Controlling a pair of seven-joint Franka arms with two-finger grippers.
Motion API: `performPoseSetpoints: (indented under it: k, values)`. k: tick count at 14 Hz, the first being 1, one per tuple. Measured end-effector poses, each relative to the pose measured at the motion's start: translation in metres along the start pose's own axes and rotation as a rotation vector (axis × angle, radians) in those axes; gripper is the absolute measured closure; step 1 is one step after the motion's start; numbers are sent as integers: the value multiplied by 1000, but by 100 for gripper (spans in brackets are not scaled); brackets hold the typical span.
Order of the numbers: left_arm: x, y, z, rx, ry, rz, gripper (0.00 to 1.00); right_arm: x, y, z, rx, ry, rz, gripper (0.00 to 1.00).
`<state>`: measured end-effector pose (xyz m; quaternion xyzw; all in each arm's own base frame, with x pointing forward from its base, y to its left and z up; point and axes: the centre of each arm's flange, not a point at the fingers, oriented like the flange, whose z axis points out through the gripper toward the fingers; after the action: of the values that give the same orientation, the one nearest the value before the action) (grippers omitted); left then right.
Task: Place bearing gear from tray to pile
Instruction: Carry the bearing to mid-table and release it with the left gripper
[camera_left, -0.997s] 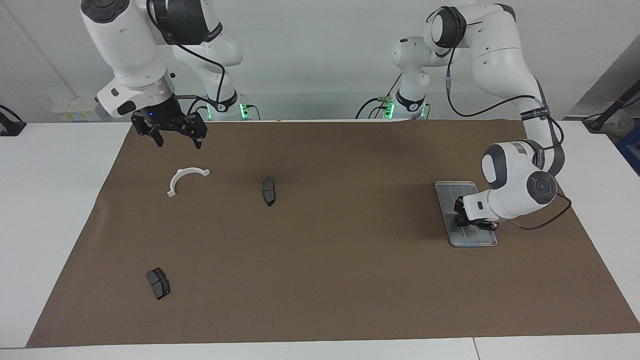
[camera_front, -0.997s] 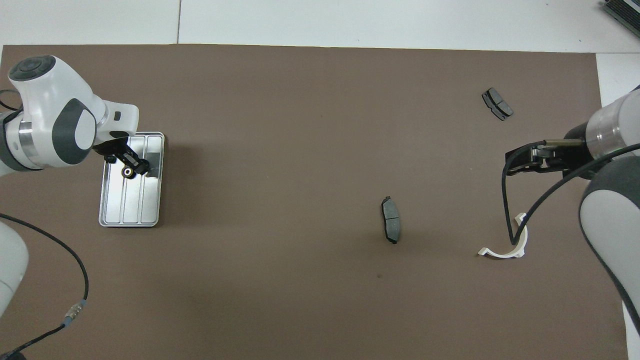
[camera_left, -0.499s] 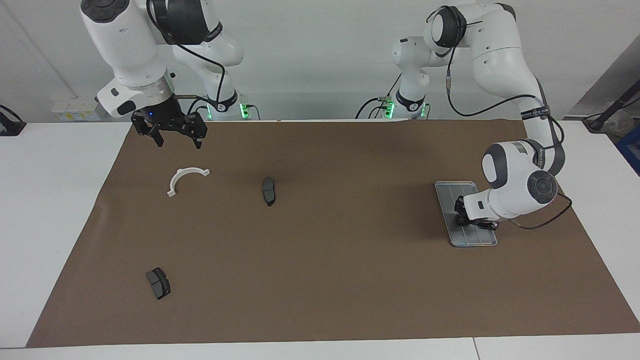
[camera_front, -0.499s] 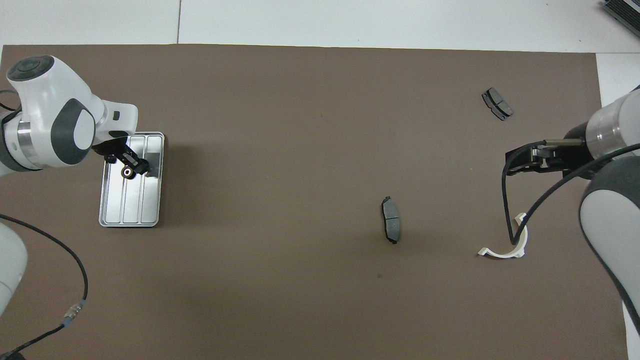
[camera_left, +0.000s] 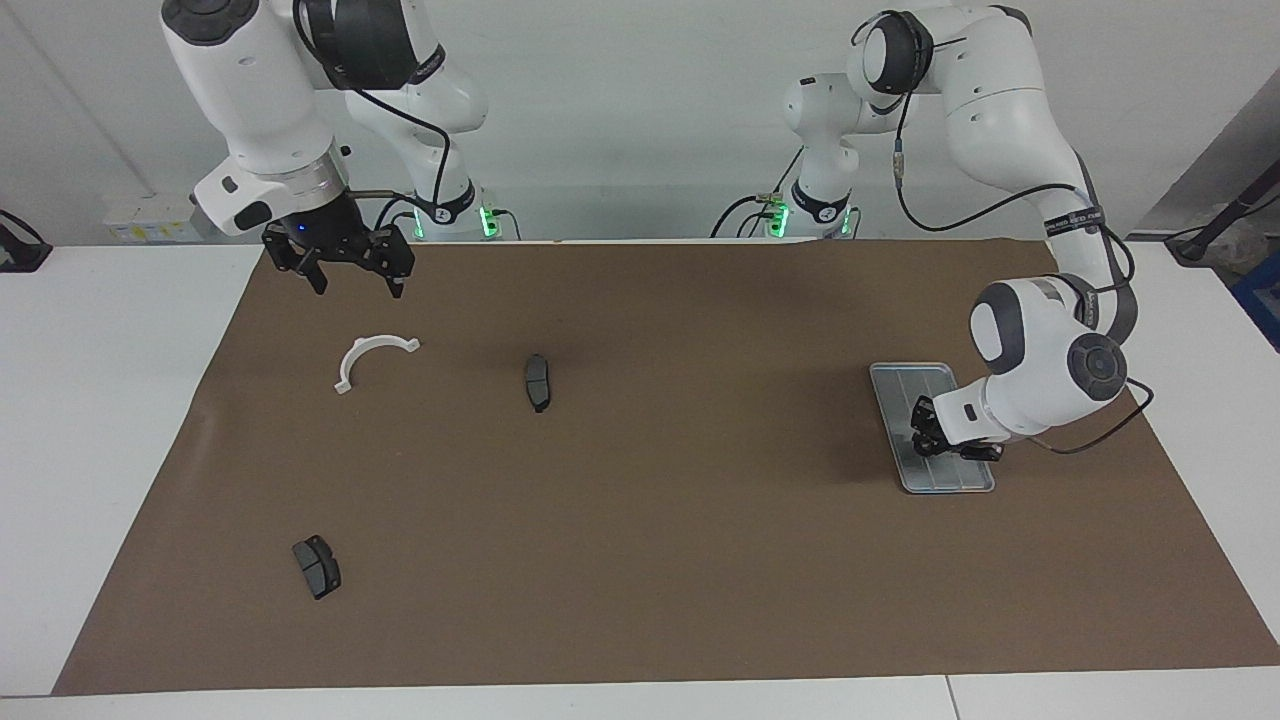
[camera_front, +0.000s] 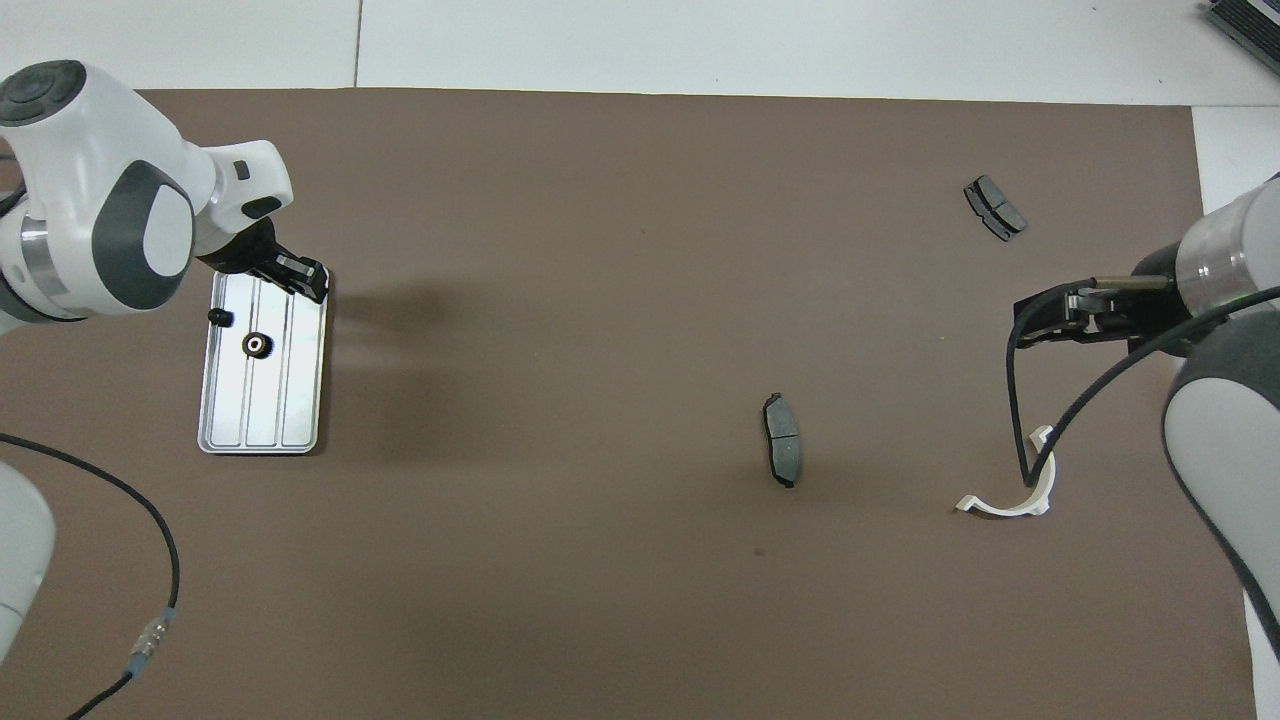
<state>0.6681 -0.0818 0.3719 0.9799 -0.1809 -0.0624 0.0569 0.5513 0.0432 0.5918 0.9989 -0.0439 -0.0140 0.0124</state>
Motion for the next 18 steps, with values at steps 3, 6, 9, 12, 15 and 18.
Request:
performPoseSetpoints:
  k: [3,6,9,12,15,18]
  values:
    - [15,95,-1,16,1,-134,65,1,7,0,0,0,12,0]
    - [21,185,10,29,15,-229,65,2,9,0,0,0,17,0]
    - [29,257,37,21,95,-329,65,1,9,0,0,0,17,0]
    - [35,303,78,7,139,-398,61,1,7,0,0,0,13,0]
    - [37,311,84,5,148,-416,33,6,2,1,8,48,5,0]
    - [45,283,62,4,185,-456,1,8,-12,9,13,70,-18,0]
